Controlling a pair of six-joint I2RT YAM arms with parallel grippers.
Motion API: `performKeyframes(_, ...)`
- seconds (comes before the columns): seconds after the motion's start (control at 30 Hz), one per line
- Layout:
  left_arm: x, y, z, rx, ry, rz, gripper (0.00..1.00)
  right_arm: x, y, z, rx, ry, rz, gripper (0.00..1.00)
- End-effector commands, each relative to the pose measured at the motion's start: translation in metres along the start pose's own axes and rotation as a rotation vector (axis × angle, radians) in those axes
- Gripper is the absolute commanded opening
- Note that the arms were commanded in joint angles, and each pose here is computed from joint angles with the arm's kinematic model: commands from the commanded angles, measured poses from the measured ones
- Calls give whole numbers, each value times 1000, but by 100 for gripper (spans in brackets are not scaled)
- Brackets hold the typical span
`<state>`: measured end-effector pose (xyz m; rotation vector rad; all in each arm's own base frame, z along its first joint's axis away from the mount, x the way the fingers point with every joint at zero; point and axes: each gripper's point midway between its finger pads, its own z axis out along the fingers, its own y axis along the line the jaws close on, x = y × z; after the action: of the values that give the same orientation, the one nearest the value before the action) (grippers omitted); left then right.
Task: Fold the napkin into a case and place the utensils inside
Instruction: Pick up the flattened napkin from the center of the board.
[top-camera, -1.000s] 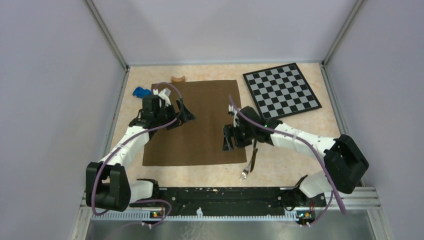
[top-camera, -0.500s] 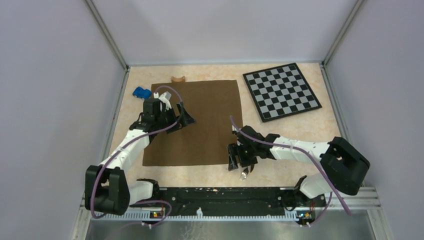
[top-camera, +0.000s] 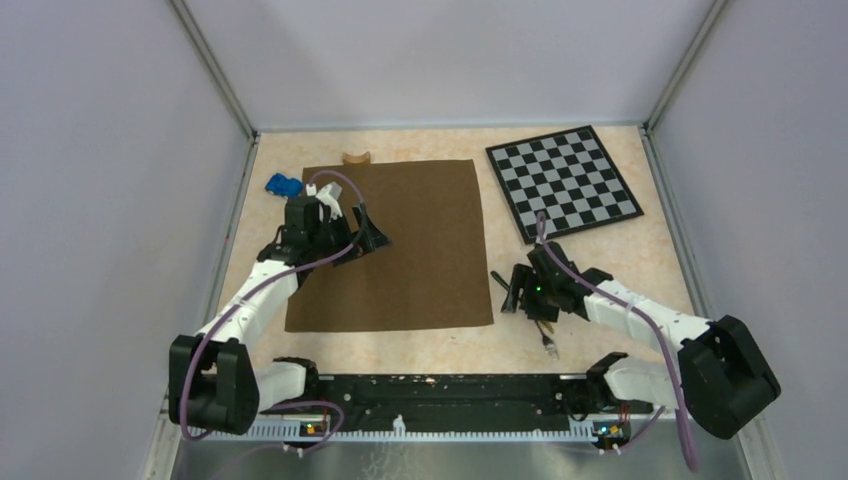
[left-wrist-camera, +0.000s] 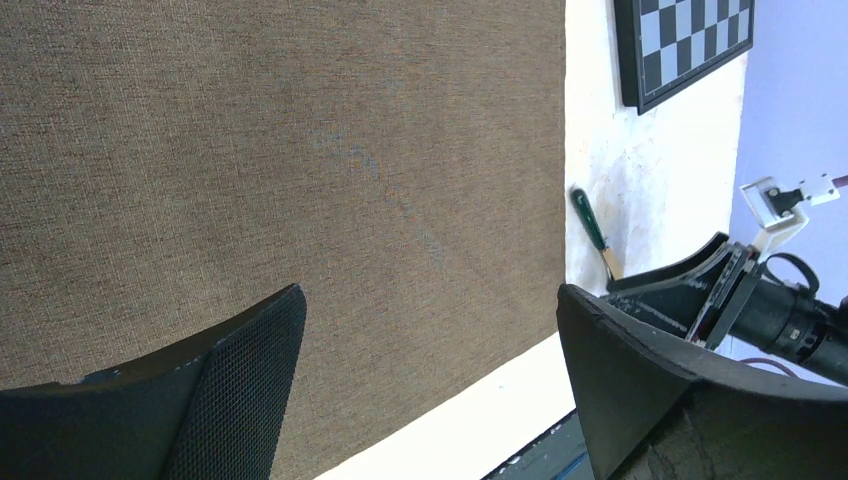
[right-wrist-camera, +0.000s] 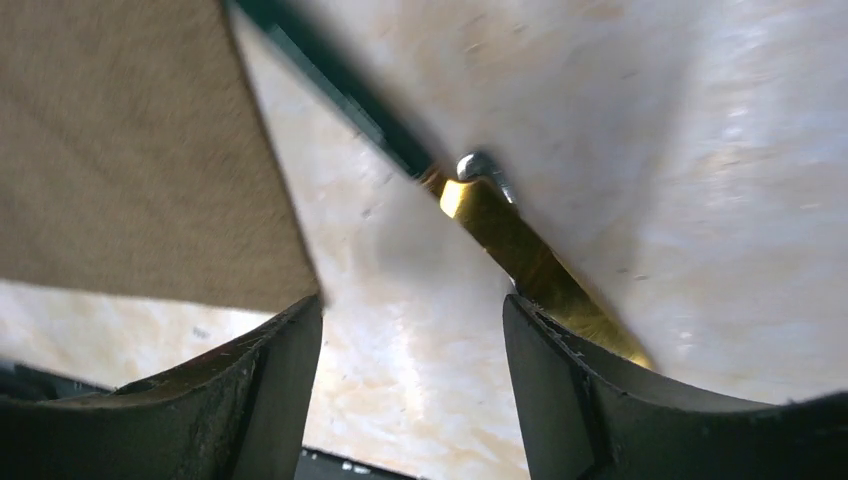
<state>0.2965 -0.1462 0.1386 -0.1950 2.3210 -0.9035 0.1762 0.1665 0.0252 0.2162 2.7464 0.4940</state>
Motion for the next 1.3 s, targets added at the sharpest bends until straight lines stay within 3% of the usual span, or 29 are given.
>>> performKeyframes(0.0,-11,-12,-8,26,-48,39,99,-13,-26,1,78,-56,-23,66)
performKeyframes(0.07,-11,-10,-9,16,-47,34,99,-18,-3,-2,-4,-46,-71,65)
performKeyframes(0.2,-11,-11,-11,13,-56,28,99,-1,13,8,28,42,-108,57)
performKeyframes(0.33,-12,-11,-16,-3,-68,5,99,10,11,10,192,59,-27,57)
performKeyframes(0.43,-12,-11,-21,-17,-85,-5,99,16,15,15,199,76,24,57)
performKeyframes(0.67,-5,-17,-25,23,-78,18,99,-29,26,34,180,-16,31,56)
performKeyframes(0.87,-1,-21,-32,46,-85,35,99,-75,2,44,214,-142,86,59)
performKeyframes(1.03,0,-20,-37,33,-99,48,99,-93,-8,39,216,-164,53,62)
performKeyframes(1.27,-1,-20,-38,33,-107,47,99,-45,26,25,102,-26,22,63)
